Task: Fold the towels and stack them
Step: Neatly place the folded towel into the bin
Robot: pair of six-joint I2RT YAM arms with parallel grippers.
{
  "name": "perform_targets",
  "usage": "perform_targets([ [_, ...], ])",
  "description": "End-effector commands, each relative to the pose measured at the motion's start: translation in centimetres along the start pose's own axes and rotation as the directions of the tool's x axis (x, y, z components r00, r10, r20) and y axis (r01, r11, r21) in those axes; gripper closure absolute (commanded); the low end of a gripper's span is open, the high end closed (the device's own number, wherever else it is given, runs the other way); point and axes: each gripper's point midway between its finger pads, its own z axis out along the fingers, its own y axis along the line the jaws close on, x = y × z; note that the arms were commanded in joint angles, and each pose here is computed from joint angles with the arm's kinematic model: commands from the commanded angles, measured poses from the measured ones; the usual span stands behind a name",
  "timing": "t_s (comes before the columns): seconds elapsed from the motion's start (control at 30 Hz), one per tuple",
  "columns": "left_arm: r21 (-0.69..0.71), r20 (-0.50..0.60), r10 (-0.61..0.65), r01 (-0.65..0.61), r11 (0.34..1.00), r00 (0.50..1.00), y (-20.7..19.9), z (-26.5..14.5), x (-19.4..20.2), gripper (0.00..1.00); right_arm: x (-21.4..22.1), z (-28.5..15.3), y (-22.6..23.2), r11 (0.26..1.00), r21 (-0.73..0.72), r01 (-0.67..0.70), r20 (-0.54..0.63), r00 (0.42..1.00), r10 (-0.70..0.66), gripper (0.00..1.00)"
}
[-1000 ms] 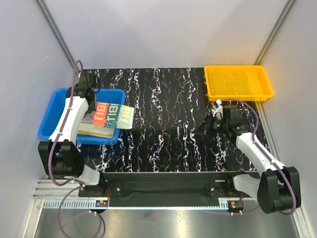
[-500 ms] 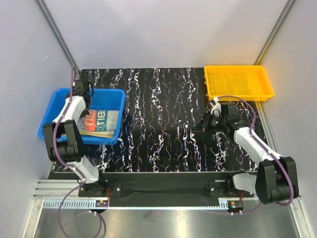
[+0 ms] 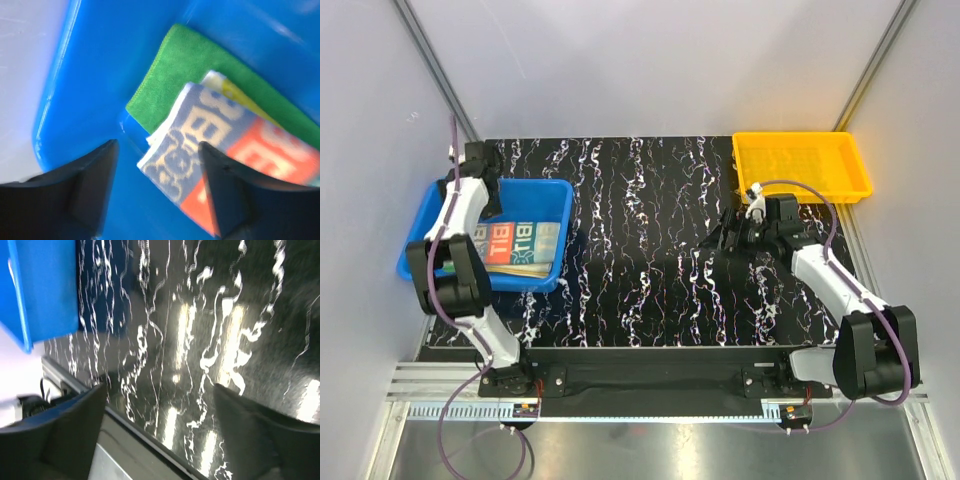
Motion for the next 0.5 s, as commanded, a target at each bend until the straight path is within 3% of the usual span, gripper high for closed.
perform_targets([
  [0.0, 0.321, 0.199, -0.171, 0.101, 0.942, 0.965, -1.9, -9.0, -4.2, 0.01, -3.7, -1.5, 1.3, 0.997, 0.049, 0.056, 0.104, 0.993, -0.060, 0.00],
  [0.13, 0.599, 0.334, -0.228, -0.019, 0.800, 0.915, -6.0, -17.7, -4.6, 0.01, -5.8, -3.5, 3.0, 0.991, 0.063, 0.121, 0.171, 0.977, -0.130, 0.00],
  [0.17, 0.691, 0.366, -0.225, -0.102, 0.715, 0.903, -8.2, -20.6, -3.9, 0.01, -6.9, -4.5, 3.5, 0.987, 0.092, 0.134, 0.223, 0.963, -0.152, 0.00],
  [0.23, 0.774, 0.387, -0.267, -0.154, 0.614, 0.883, -9.4, -24.0, -3.2, 0.01, -8.2, -5.5, 3.5, 0.982, 0.140, 0.126, 0.280, 0.946, -0.162, 0.00],
  [0.27, 0.845, 0.427, -0.305, -0.254, 0.471, 0.851, -10.1, -28.5, -2.7, 0.01, -9.1, -6.3, 4.0, 0.979, 0.154, 0.134, 0.314, 0.933, -0.177, 0.00],
  [0.33, 0.891, 0.405, -0.338, -0.284, 0.355, 0.850, -11.3, -30.8, -1.2, 0.01, -9.9, -7.0, 3.9, 0.970, 0.193, 0.145, 0.342, 0.917, -0.205, 0.00],
  [0.37, 0.907, 0.408, -0.335, -0.334, 0.258, 0.849, -11.6, -33.1, 0.2, 0.01, -10.7, -7.5, 4.4, 0.966, 0.202, 0.160, 0.357, 0.907, -0.225, 0.00],
  [0.47, 0.919, 0.394, -0.314, -0.365, 0.150, 0.864, -12.9, -34.7, 2.8, 0.01, -11.4, -8.2, 5.2, 0.962, 0.209, 0.176, 0.355, 0.903, -0.243, 0.00],
])
